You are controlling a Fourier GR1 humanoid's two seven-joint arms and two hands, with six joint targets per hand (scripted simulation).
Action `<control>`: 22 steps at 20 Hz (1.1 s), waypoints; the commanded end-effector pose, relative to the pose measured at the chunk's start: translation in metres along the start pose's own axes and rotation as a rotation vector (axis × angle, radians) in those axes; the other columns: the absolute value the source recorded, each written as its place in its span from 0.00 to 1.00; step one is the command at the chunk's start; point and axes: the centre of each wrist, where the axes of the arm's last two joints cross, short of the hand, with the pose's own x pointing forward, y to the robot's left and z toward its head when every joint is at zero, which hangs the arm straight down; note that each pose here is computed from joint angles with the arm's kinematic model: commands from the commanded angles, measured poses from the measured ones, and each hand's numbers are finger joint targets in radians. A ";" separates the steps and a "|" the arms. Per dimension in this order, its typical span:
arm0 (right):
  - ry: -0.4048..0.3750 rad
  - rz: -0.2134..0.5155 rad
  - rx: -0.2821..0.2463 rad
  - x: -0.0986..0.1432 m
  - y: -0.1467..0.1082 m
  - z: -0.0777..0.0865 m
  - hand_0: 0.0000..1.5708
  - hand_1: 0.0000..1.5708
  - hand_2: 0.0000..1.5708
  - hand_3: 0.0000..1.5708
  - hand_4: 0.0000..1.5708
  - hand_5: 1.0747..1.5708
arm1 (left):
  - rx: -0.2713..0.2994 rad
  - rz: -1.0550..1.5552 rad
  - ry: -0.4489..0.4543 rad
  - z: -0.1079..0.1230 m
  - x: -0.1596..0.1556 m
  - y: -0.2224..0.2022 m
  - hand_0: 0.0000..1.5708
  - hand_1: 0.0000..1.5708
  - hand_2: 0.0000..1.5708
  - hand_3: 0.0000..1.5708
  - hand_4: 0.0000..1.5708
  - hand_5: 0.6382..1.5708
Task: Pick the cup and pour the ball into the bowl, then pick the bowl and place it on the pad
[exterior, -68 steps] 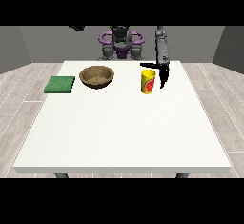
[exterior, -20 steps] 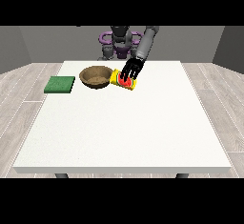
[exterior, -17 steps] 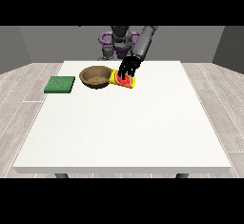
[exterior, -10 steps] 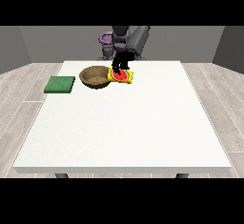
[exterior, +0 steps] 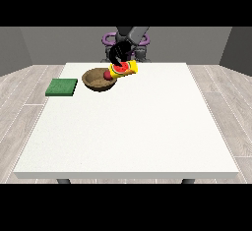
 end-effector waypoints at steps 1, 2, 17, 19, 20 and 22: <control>0.019 -0.003 -0.011 -0.018 -0.007 -0.002 0.00 0.00 0.00 0.00 0.25 0.99 | 0.009 -0.057 -0.042 -0.001 0.026 0.022 0.95 0.95 1.00 1.00 0.67 0.94; 0.015 0.008 -0.013 -0.009 -0.018 0.000 0.00 0.00 0.00 0.00 0.24 0.99 | 0.004 -0.069 -0.011 -0.003 0.023 0.023 0.95 0.95 1.00 1.00 0.67 0.93; -0.012 0.023 -0.044 -0.006 -0.048 0.053 0.00 0.00 0.00 0.00 0.26 0.99 | 0.156 0.868 0.615 0.089 -0.072 -0.071 0.88 0.88 1.00 1.00 0.66 1.00; -0.077 0.033 -0.001 0.014 -0.033 0.044 0.00 0.00 0.00 0.00 0.25 0.99 | 0.221 0.941 0.643 0.098 -0.074 -0.074 0.97 0.97 1.00 1.00 0.77 1.00; -0.083 0.032 -0.028 0.016 -0.037 0.047 0.00 0.00 0.00 0.00 0.25 0.99 | 0.225 0.960 0.643 0.116 -0.081 -0.084 0.99 0.99 1.00 1.00 0.83 0.98; -0.091 0.023 -0.045 0.012 -0.028 0.050 0.00 0.00 0.00 0.00 0.26 0.99 | 0.318 1.059 0.669 0.121 -0.071 -0.079 0.99 0.99 1.00 1.00 0.90 0.93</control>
